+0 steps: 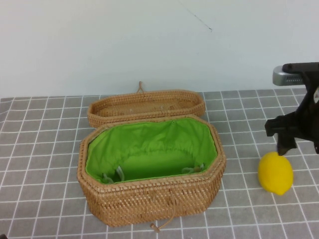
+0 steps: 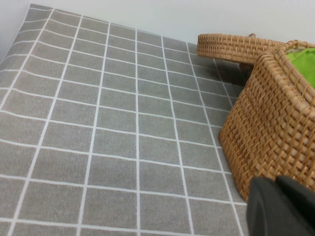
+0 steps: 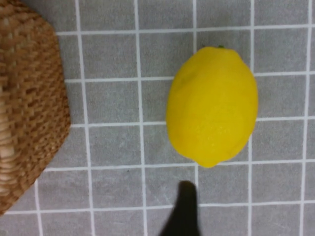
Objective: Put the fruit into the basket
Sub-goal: Pick up the lemon on the table
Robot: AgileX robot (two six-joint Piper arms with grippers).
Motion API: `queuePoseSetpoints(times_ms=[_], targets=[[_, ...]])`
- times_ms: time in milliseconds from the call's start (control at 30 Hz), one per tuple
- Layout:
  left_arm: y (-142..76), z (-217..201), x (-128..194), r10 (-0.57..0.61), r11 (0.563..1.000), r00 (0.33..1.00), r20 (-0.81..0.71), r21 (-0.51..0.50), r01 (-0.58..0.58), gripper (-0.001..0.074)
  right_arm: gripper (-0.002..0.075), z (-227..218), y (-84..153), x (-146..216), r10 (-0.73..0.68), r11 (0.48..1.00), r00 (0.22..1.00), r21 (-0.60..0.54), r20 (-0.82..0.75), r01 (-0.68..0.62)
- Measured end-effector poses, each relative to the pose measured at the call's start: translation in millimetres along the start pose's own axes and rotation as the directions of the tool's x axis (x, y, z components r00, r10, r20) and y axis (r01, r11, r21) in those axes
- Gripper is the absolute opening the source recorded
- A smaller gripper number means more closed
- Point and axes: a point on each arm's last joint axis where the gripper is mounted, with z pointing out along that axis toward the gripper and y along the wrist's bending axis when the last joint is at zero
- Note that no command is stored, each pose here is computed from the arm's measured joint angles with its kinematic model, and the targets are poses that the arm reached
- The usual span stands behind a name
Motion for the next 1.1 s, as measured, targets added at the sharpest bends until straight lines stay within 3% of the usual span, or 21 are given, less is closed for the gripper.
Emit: queuePoseSetpoints(times_ms=[500,767,1100], targets=[[0,0,0,0.0,1.0,1.0,0.0,0.0,0.0,0.0001,0.0695,29,11,-9,0.025,0.999,0.999,-0.036,-0.032,-0.026],[0,0,0,0.0,1.0,1.0,0.0,0.0,0.0,0.0001,0.0695,60,5,-14,0.061,0.998,0.995,0.012,-0.079,-0.06],[0,0,0,-0.002,1.0,1.0,0.0,0.001,0.002,0.0001,0.0695,102,5,-20,0.058,0.998,0.991,-0.029,-0.124,-0.062]])
